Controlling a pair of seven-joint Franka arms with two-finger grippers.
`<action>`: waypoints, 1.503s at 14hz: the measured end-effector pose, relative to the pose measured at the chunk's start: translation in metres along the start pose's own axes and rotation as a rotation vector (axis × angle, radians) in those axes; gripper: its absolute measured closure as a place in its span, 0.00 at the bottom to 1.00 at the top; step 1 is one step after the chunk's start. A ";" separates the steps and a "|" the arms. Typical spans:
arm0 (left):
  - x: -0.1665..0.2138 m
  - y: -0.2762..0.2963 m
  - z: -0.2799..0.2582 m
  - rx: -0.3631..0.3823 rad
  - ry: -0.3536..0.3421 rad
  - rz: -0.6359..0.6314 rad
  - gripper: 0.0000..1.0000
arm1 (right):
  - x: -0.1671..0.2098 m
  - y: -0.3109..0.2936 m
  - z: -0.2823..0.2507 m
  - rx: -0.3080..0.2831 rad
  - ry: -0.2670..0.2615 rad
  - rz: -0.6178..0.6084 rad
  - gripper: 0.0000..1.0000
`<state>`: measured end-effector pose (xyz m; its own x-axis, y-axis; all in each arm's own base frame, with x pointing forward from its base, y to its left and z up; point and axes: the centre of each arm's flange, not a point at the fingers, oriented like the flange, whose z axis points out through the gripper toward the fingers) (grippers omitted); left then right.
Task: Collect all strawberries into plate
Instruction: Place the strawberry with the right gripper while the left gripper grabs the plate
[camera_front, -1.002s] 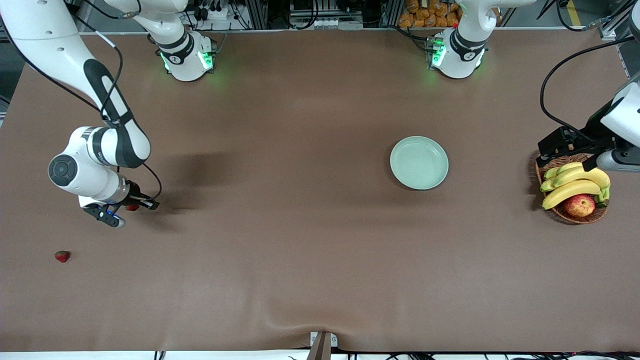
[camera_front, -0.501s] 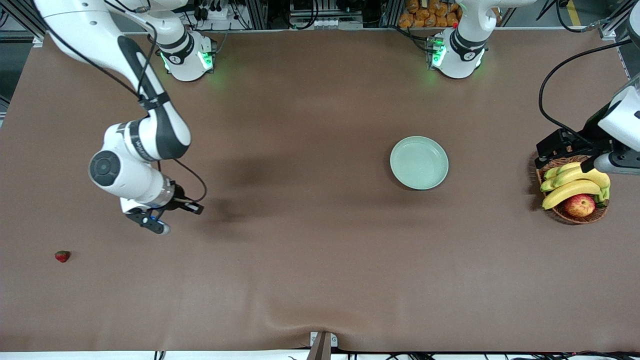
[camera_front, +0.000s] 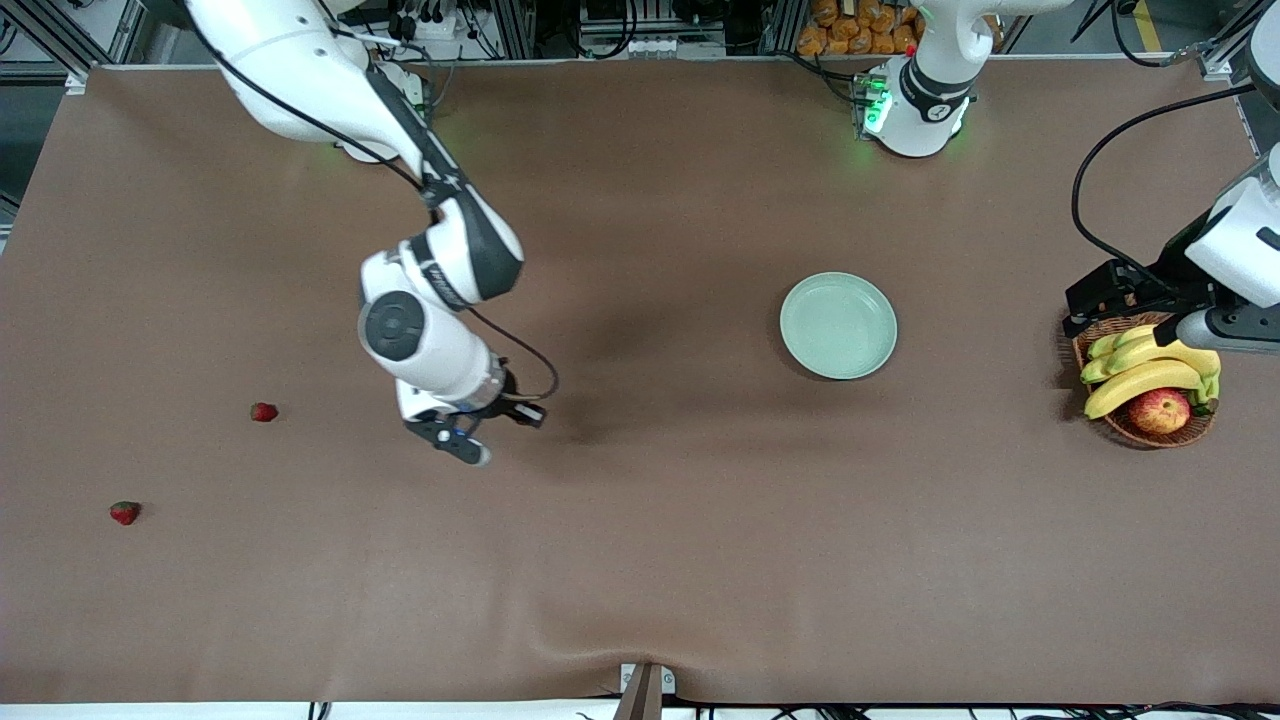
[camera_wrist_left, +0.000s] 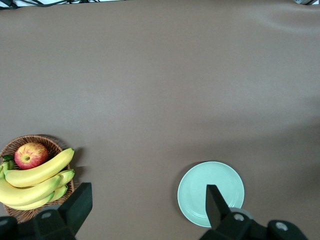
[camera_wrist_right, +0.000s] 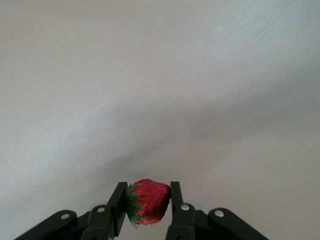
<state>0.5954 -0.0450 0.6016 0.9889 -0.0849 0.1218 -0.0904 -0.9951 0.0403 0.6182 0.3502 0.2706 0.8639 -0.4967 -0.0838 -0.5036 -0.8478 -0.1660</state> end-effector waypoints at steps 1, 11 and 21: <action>0.000 0.000 0.000 0.000 -0.001 0.000 0.00 | -0.003 -0.013 0.013 0.010 0.002 0.010 0.61; 0.005 0.009 0.024 -0.011 -0.042 0.014 0.00 | -0.045 -0.080 0.088 0.128 0.047 -0.011 0.61; 0.012 0.077 0.081 -0.077 -0.151 0.060 0.00 | -0.053 -0.090 0.071 0.077 0.070 -0.043 0.00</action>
<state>0.6095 -0.1264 0.5253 0.9874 -0.1566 -0.0239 -0.1530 -0.9817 0.1138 0.6187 0.4661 0.2203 0.8802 -0.4745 -0.0067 -0.4617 -0.8531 -0.2430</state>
